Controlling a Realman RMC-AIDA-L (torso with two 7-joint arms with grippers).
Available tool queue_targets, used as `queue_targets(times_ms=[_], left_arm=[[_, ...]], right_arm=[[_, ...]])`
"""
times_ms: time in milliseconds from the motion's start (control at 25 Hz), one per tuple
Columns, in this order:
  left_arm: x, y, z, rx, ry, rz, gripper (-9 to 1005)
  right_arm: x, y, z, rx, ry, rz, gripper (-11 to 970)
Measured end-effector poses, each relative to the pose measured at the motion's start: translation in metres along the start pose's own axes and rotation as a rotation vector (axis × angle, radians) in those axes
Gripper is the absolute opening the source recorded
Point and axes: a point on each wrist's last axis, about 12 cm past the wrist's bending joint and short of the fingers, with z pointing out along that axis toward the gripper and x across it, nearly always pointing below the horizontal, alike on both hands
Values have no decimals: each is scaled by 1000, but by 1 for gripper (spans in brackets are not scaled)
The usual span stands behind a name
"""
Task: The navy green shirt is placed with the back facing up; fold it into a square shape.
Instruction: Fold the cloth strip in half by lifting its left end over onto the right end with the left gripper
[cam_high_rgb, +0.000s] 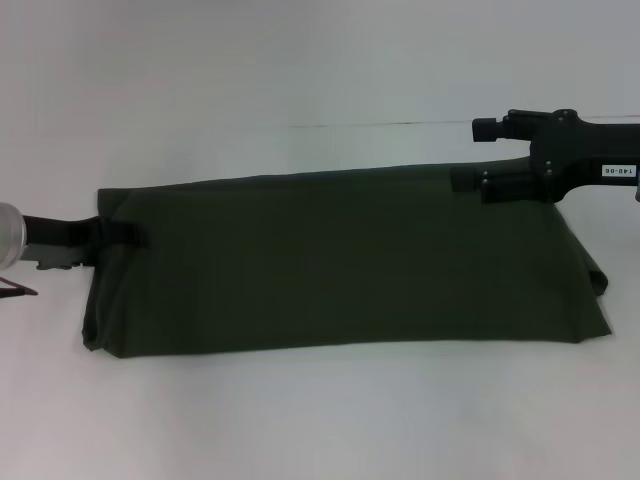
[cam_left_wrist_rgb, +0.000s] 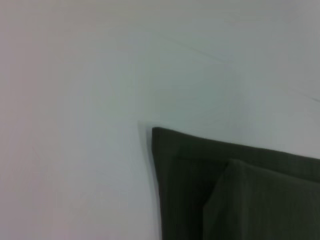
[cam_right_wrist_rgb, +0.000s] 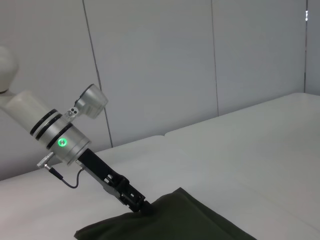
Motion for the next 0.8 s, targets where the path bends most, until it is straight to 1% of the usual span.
queue_targets(times_ms=[360,560,800], left_arm=[[2,-2,0,15,19,1,859],[-6,-3,-4,14,-6,7,859],[-10,1,-7,-4,-20,8,859]], right_arm=[[-1,0,1,-2,-1,-6,916],[-2,-2,3,9,-1,-11,916],[-4,-2,6,7,4,-13,916]])
